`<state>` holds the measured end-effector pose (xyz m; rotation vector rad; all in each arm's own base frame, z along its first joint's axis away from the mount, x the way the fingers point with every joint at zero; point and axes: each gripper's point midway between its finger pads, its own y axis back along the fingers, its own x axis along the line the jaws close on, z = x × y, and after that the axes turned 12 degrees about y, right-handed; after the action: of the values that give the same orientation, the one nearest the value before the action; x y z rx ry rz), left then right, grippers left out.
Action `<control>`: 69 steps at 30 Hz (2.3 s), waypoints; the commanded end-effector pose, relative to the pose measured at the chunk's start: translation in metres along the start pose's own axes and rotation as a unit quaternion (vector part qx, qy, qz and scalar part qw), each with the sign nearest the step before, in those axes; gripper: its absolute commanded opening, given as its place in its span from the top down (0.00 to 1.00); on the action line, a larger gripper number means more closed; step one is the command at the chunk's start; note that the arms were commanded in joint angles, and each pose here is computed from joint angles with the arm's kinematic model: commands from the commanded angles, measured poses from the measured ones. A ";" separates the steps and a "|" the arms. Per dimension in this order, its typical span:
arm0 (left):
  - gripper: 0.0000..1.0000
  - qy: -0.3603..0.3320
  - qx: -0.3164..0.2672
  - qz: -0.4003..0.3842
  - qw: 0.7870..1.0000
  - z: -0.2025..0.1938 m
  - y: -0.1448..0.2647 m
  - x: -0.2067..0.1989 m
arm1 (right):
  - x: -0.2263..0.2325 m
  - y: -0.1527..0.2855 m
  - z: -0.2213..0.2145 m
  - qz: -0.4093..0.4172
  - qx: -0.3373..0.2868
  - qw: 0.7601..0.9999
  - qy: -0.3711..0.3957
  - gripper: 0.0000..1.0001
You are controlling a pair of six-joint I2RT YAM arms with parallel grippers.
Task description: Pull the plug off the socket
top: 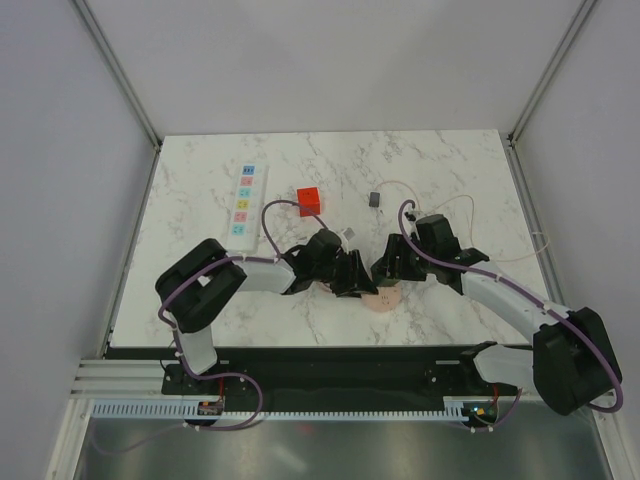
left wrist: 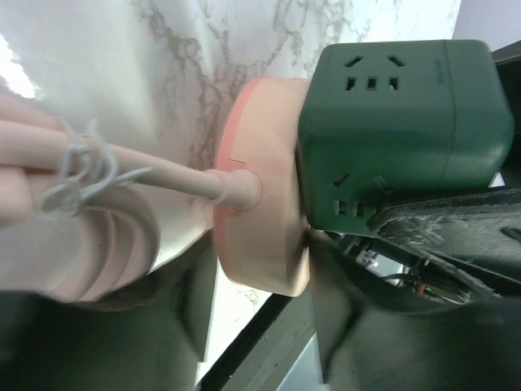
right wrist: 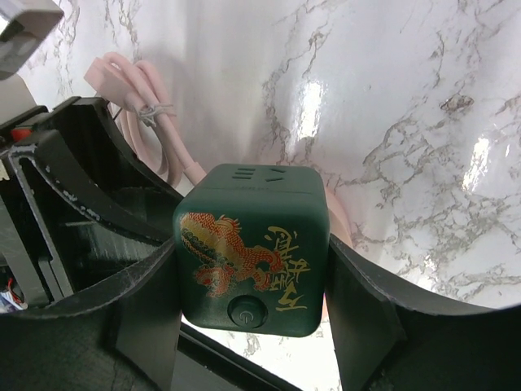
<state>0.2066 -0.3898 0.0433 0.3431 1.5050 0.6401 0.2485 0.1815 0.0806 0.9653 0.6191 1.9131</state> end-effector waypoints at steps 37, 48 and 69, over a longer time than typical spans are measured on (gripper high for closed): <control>0.98 0.027 -0.004 0.125 0.992 -0.012 -0.006 0.075 | -0.002 0.064 0.059 -0.047 -0.075 0.996 0.024 1.00; 0.98 0.028 -0.004 0.124 0.992 -0.009 -0.010 0.069 | 0.010 0.053 0.030 -0.098 -0.038 0.989 0.104 1.00; 0.98 0.029 -0.008 0.124 0.992 -0.008 -0.006 0.068 | 0.013 0.074 0.058 0.018 -0.071 0.997 -0.001 1.00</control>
<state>0.2055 -0.4060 0.0478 0.3261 1.5084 0.6075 0.2359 0.1403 0.1240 0.9402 0.6719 1.8141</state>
